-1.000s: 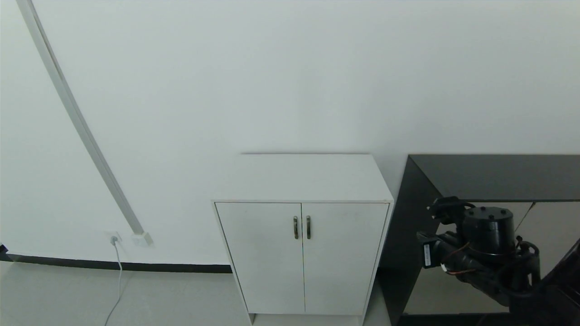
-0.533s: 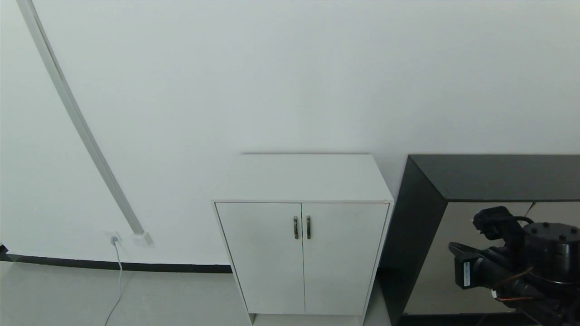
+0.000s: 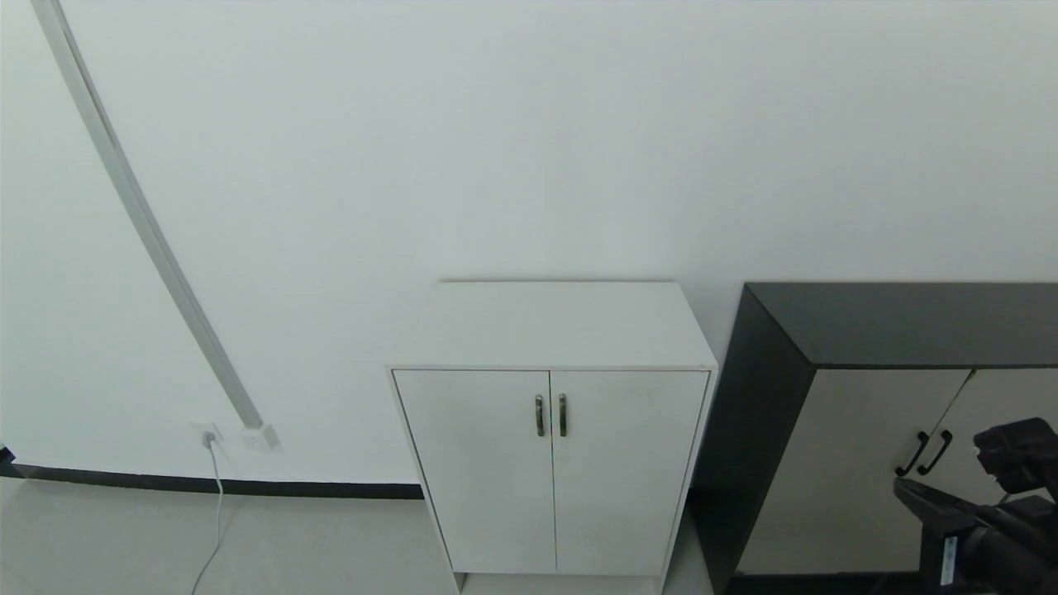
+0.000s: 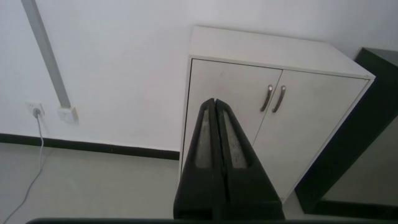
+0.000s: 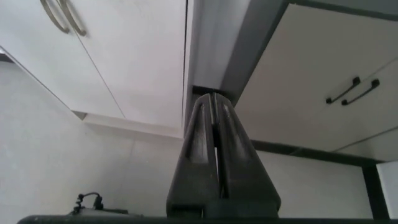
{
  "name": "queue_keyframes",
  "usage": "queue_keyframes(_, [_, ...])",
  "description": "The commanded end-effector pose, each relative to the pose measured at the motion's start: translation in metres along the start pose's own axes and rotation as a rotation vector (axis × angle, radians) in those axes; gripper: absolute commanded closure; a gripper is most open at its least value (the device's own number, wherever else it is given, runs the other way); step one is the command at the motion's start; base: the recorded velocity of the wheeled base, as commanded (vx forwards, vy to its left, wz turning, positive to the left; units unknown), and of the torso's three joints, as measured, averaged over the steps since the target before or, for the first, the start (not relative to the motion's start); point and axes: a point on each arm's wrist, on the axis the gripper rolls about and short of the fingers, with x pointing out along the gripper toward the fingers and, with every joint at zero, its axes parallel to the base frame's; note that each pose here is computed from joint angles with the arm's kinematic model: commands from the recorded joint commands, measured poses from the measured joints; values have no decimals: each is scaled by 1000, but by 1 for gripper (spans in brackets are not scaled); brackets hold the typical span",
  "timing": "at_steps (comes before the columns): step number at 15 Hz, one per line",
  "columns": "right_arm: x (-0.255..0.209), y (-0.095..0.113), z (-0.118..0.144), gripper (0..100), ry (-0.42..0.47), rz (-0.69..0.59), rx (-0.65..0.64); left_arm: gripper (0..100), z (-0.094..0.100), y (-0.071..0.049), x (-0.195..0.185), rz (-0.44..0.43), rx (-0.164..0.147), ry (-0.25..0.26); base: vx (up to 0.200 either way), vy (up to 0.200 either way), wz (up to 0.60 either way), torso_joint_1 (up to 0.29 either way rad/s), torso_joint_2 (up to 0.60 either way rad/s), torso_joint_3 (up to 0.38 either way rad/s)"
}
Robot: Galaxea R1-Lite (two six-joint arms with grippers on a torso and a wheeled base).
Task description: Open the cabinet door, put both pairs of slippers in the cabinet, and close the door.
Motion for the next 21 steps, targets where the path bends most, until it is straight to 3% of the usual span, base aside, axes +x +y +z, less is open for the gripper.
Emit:
queue_keyframes(1, [-26,-7,-1,100,-27,10,10,100,0,0,0,1,0,1,0,0,0,0,0,0])
queue_keyframes(8, [-93,-21,-46,100,101,135,-21,100,0,0,0,-1,0,1,0,0,0,0,0,0])
queue_keyframes(11, [-109,-25,-62,100,107,175,-20,100,0,0,0,-1,0,1,0,0,0,0,0,0])
queue_keyframes(18, [-125,-26,-74,100,-13,337,-66,100,0,0,0,-1,0,1,0,0,0,0,0,0])
queue_keyframes(21, [-126,-26,-74,100,-32,327,-64,100,0,0,0,-1,0,1,0,0,0,0,0,0])
